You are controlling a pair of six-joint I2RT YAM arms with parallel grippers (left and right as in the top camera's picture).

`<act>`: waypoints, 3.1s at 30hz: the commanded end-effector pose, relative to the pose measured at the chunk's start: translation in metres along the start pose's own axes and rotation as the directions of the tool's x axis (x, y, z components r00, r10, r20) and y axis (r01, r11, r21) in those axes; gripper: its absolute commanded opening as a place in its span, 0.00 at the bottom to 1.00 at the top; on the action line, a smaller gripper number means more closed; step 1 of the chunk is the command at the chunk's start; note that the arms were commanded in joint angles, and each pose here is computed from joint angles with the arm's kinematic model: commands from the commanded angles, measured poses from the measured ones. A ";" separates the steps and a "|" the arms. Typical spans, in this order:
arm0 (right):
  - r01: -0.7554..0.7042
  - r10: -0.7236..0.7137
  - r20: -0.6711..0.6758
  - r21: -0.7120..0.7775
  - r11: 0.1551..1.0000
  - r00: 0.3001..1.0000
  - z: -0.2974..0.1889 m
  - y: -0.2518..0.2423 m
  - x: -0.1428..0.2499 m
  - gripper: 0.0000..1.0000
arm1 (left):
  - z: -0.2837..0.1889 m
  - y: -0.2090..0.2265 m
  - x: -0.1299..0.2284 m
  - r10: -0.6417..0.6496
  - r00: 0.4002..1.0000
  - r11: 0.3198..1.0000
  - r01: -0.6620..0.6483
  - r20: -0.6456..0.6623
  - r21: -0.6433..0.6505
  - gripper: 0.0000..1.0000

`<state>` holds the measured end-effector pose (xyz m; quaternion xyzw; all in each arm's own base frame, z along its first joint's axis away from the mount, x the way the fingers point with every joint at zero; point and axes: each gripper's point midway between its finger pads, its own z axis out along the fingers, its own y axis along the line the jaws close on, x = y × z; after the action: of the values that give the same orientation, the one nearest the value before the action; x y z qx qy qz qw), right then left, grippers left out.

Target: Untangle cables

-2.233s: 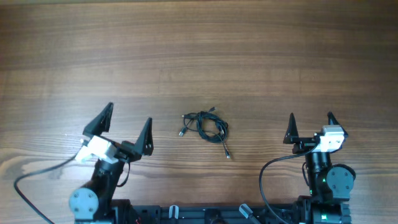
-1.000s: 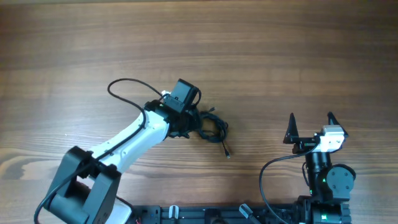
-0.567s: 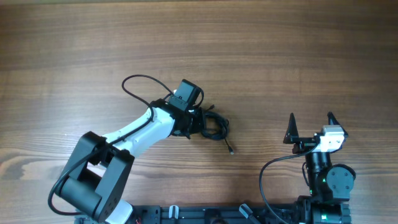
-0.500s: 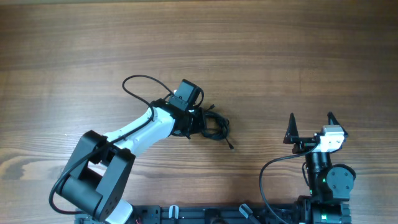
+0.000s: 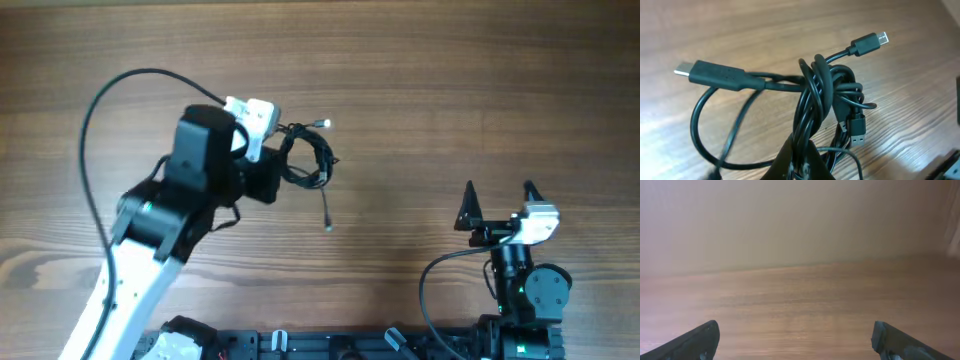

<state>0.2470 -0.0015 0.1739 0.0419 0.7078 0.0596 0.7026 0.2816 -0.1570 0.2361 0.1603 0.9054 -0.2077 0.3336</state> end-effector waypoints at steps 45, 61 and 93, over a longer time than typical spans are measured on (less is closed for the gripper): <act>-0.575 0.594 -0.691 0.308 0.758 0.413 0.088 0.167 0.130 0.54 | -0.003 -0.005 -0.021 -0.999 -0.019 -0.014 0.996 0.048 0.094 0.04; -0.716 0.032 -0.741 -0.634 0.292 0.670 0.040 0.207 -0.024 1.00 | -0.010 -0.051 0.003 -0.051 0.998 0.970 0.056 -0.030 0.236 0.07; -0.872 0.272 -0.906 -0.176 0.457 0.325 0.059 0.221 0.025 0.11 | 0.091 -0.014 0.002 -0.552 0.799 0.797 0.590 -0.239 0.128 0.04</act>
<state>0.3069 0.2211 0.1785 0.0787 0.7852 0.5834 0.1922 0.3056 -0.2373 0.1807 -0.0148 0.9096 -0.3914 0.1390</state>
